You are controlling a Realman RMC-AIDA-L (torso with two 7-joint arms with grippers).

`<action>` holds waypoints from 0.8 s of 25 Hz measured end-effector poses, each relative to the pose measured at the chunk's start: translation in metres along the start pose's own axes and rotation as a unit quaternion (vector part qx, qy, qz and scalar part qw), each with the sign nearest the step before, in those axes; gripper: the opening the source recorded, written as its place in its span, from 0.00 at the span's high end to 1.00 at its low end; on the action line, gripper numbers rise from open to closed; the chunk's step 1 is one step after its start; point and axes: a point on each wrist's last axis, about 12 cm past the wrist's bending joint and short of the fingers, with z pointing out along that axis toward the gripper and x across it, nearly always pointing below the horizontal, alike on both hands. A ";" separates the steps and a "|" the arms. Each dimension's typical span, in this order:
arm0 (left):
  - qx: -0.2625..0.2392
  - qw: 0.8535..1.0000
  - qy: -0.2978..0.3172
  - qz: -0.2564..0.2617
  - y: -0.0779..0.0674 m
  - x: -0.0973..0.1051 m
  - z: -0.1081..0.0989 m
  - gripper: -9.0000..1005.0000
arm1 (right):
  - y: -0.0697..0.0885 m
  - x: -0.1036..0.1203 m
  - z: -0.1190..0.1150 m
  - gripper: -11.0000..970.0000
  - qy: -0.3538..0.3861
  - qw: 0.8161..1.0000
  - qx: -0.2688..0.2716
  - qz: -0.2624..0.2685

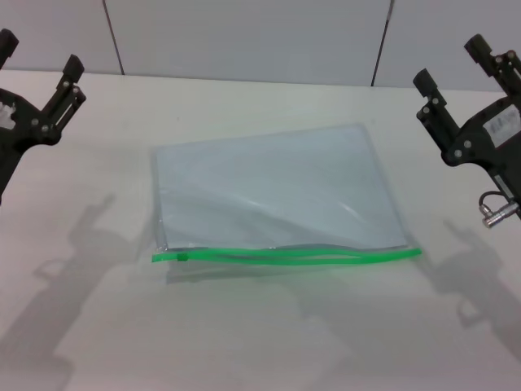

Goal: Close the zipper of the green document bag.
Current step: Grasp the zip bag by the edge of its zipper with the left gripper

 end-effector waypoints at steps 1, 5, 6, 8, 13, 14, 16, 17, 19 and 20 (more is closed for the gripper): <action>0.001 1.000 -0.001 -0.001 0.000 0.000 0.001 0.16 | 0.000 0.000 0.000 0.36 0.000 1.000 -0.001 0.000; 0.007 1.000 -0.006 -0.005 -0.002 -0.001 0.005 0.16 | 0.001 0.000 -0.001 0.36 0.001 1.000 -0.002 0.001; 0.009 1.000 -0.006 -0.005 -0.003 -0.001 0.006 0.16 | 0.001 0.000 -0.001 0.36 0.001 1.000 -0.002 0.001; 0.012 1.000 -0.007 -0.005 -0.003 -0.001 0.007 0.16 | 0.002 0.000 -0.001 0.36 0.001 1.000 -0.003 0.001; 0.013 1.000 -0.007 -0.005 -0.003 -0.001 0.007 0.16 | 0.003 0.000 -0.001 0.36 0.000 1.000 -0.004 0.003; 0.013 1.000 -0.007 -0.005 -0.003 -0.001 0.007 0.16 | 0.003 0.000 -0.001 0.36 0.000 1.000 -0.004 0.004; 0.021 1.000 -0.005 -0.007 -0.005 0.000 0.007 0.16 | 0.003 0.000 -0.001 0.36 0.000 1.000 -0.004 0.004; 0.022 1.000 -0.005 -0.007 -0.006 0.000 0.007 0.16 | 0.003 0.000 -0.001 0.36 0.001 1.000 -0.004 0.004; 0.035 0.999 0.001 -0.009 -0.009 0.001 0.004 0.16 | 0.003 0.000 -0.001 0.36 0.001 1.000 -0.004 0.003; 0.037 0.999 0.003 -0.009 -0.009 0.001 0.004 0.16 | 0.003 0.000 -0.001 0.36 0.001 1.000 -0.004 0.003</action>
